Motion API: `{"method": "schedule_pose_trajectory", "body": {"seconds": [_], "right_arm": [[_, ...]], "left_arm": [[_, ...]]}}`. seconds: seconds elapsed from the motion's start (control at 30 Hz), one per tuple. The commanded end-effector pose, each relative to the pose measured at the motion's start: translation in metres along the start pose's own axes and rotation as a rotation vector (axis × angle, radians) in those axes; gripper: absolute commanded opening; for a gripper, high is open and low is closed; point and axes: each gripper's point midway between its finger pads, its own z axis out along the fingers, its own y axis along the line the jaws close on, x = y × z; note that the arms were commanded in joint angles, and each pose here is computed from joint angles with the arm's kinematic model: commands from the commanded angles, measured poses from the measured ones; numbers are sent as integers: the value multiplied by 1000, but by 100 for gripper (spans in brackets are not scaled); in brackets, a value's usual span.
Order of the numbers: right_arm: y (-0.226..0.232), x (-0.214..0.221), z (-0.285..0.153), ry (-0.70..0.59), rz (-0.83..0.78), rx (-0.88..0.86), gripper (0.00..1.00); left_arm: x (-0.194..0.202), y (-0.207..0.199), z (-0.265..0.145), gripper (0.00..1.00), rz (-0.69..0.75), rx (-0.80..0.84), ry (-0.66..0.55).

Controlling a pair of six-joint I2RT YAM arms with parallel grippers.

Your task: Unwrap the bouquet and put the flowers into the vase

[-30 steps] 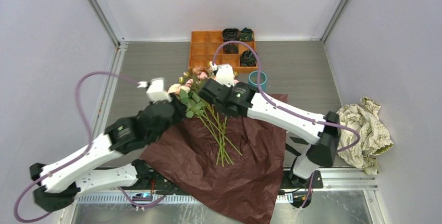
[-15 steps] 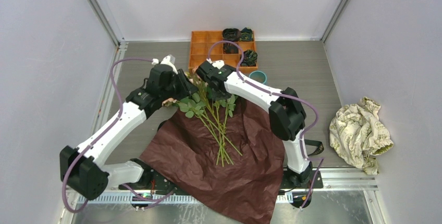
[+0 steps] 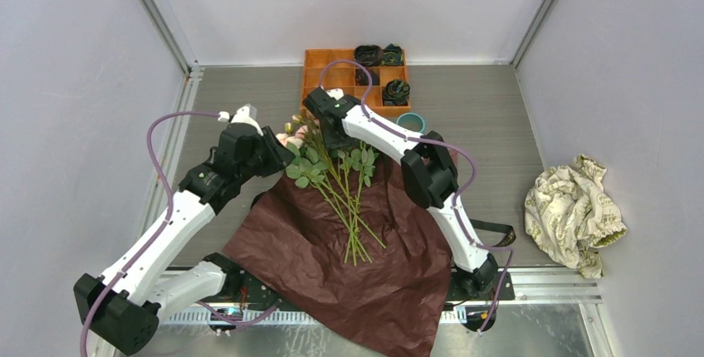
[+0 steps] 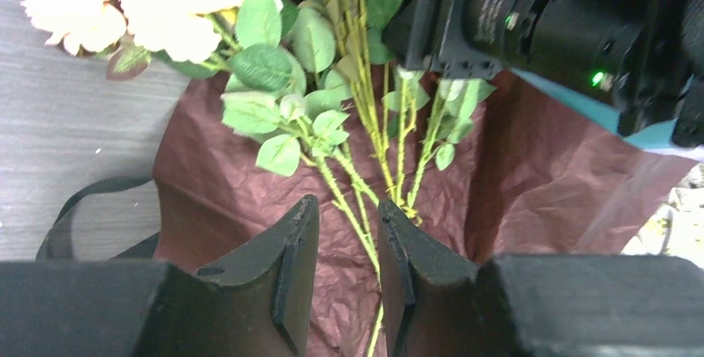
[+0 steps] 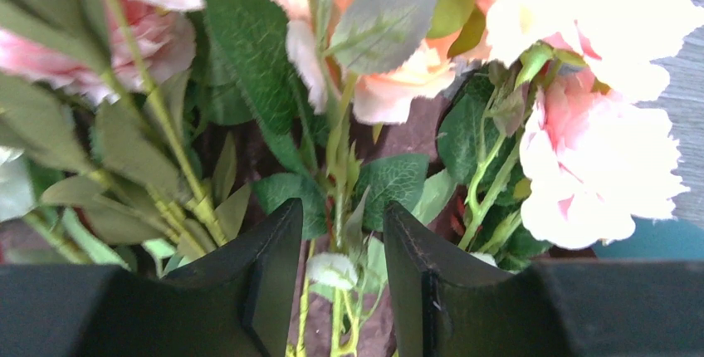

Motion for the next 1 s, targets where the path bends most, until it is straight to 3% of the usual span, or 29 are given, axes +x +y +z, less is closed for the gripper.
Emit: {"method": "schedule_pose_trajectory", "body": {"seconds": [0.0,0.1,0.23,0.4,0.63,0.77,0.97], "right_arm": [[-6,-22,4,-23,12,-27,45],[-8,-17,14,-3,7,-20,34],[-7,-19,13,-16,13,-31,1],[-8,-36,-17,-75,31,-62,1],[-15,-71,-104,-257,54,-154,1],[-15,-85,-156,-385,9,-203,1],[-21,-97,-225,-579,-108,-134,1]], "left_arm": [[1,11,-5,33,16,-24,-21],[4,14,-3,33,16,-33,-15],[5,14,-3,33,13,-31,-8],[4,16,-6,33,10,-37,-17],[3,17,-12,33,10,-35,-31],[4,18,-14,31,8,-31,-29],[6,17,-17,31,2,-16,-30]]}}
